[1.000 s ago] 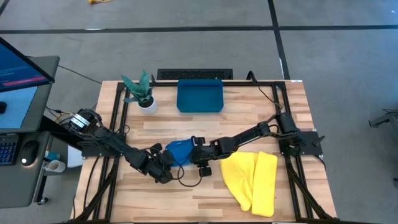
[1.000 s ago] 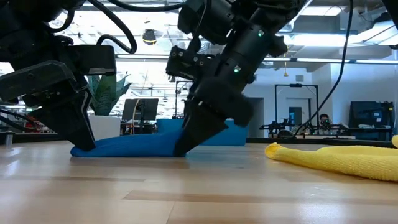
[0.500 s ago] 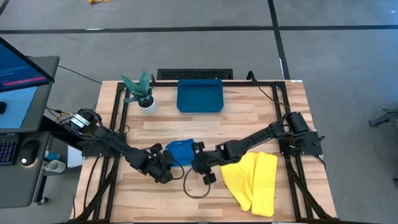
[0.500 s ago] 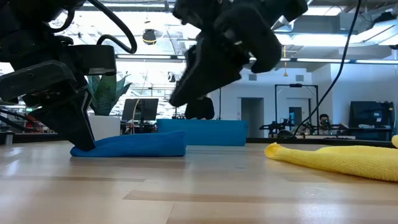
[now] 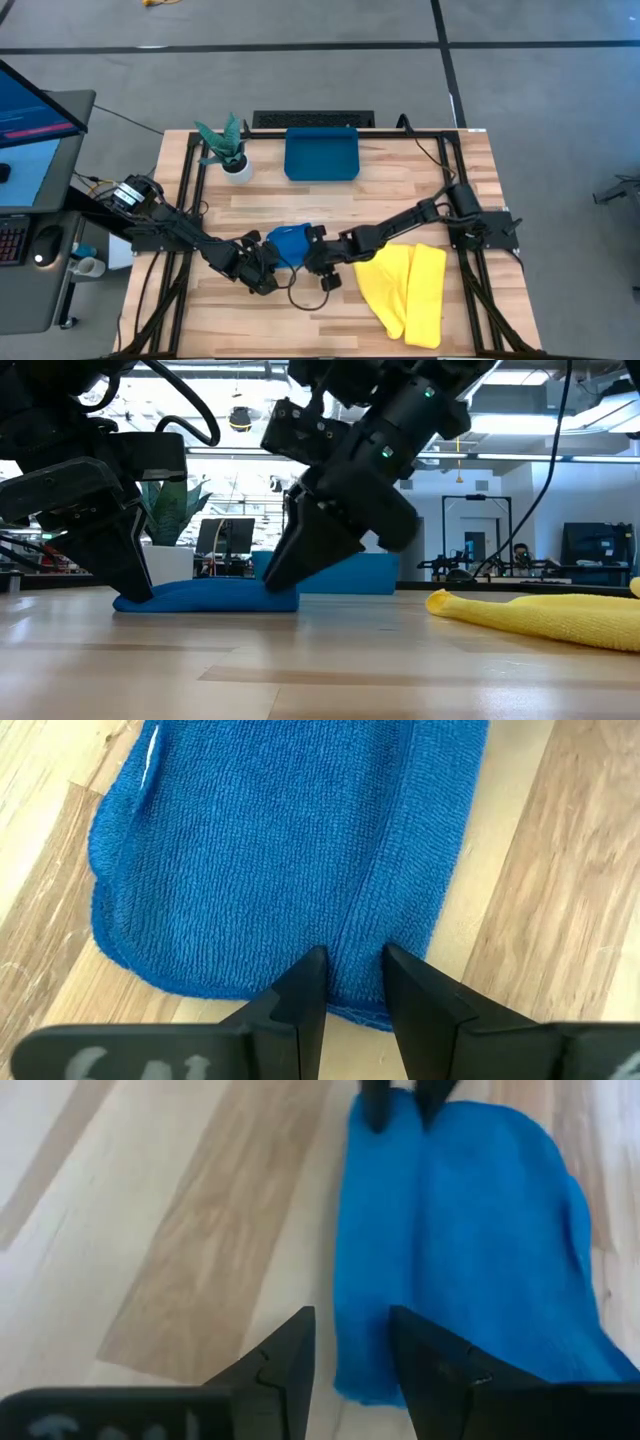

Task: Roll microfiber towels into tight, uniform cylinder then place into a basket
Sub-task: Roll the blue microfiber towel

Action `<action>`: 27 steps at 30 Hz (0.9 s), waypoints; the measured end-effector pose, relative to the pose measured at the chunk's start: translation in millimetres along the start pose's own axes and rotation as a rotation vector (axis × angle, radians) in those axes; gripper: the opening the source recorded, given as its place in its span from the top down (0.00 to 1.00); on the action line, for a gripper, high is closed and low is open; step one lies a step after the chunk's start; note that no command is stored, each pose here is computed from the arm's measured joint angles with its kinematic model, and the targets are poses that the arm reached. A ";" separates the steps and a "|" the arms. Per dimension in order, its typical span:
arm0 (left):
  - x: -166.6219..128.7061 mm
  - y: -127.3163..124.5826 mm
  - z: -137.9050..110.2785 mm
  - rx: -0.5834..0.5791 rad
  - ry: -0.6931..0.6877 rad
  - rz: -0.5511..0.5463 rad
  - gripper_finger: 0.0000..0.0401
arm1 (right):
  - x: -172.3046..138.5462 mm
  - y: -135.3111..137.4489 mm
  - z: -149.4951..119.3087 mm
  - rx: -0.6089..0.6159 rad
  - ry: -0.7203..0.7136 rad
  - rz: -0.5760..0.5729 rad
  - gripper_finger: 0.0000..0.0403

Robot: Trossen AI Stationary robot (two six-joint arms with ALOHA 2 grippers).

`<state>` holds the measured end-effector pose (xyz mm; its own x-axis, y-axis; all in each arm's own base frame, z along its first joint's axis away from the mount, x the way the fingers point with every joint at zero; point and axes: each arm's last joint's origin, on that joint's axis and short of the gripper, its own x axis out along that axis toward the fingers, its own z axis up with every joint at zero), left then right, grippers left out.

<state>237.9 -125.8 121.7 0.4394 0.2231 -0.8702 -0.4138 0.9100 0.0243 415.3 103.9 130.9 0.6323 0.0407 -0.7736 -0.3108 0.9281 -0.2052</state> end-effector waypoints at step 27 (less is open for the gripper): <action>-0.1 0.0 0.0 0.000 0.000 0.001 0.77 | -8.7 12.0 11.0 -0.048 -0.066 0.021 0.64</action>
<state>237.9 -125.8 121.7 0.4388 0.2234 -0.8704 -0.4138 0.9100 0.0250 413.8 118.8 141.7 0.6702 0.0862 -0.7371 -0.3573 0.9080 -0.2187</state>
